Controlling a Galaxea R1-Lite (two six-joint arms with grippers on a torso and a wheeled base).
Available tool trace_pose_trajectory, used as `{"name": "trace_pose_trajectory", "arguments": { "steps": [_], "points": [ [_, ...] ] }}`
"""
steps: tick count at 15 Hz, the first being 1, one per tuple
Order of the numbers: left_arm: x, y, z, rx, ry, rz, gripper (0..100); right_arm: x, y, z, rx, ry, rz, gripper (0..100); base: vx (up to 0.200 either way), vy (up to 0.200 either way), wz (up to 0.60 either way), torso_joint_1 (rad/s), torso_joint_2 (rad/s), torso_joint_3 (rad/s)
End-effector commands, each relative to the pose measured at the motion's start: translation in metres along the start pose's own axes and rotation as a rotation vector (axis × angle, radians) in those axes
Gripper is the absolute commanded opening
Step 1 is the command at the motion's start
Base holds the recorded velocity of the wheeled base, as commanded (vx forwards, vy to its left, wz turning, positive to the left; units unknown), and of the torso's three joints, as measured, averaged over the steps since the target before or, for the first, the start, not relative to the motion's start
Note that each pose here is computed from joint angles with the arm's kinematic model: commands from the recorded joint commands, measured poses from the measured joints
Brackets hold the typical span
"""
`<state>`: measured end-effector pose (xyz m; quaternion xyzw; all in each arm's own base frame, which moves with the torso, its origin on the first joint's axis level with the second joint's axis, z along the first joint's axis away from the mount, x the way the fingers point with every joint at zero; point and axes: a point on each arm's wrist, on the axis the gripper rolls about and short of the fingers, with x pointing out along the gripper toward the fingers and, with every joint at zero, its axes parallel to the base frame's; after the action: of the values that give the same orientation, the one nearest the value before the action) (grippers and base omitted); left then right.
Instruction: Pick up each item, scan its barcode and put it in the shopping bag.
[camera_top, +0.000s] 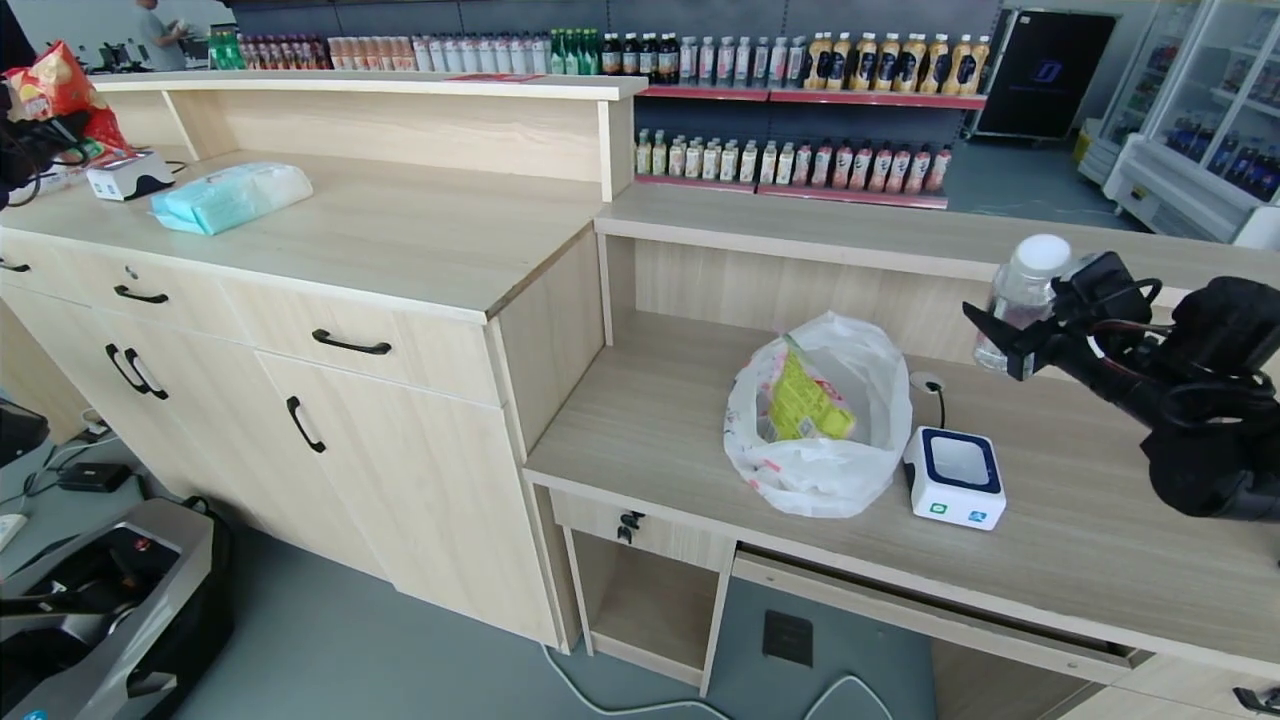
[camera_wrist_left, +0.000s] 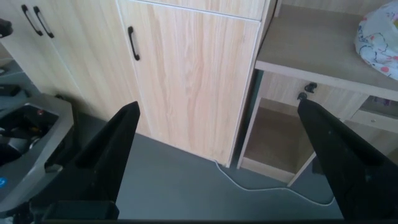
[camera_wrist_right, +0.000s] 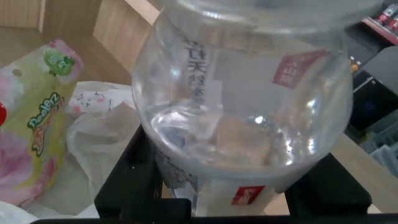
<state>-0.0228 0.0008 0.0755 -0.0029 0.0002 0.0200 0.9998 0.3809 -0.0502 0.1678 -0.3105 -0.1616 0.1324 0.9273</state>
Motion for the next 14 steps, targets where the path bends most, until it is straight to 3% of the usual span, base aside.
{"name": "trace_pose_trajectory", "arguments": {
  "steps": [1, 3, 6, 14],
  "points": [
    [0.0, 0.0, 0.0, 0.0, 0.0, 0.001, 100, 0.016, 0.017, -0.024, 0.001, -0.014, 0.054, 0, 0.0, 0.0, 0.0, 0.0, 0.0, 0.0],
    [0.0, 0.0, 0.0, 0.0, 0.0, 0.001, 100, 0.018, 0.024, -0.041, -0.082, -0.076, 0.139, 0, 0.0, 0.0, 0.0, 0.0, 0.0, 0.0],
    [0.0, 0.0, 0.0, 0.0, 0.0, 0.001, 100, 0.023, 0.032, -0.057, -0.122, -0.119, 0.156, 0, 0.0, 0.0, 0.0, 0.0, 0.0, 0.0],
    [0.0, 0.0, 0.0, 0.0, 0.0, 0.001, 100, 0.026, 0.051, -0.091, -0.114, -0.078, 0.182, 0, 0.0, 0.0, 0.0, 0.0, 0.0, 0.0]
  ]
}}
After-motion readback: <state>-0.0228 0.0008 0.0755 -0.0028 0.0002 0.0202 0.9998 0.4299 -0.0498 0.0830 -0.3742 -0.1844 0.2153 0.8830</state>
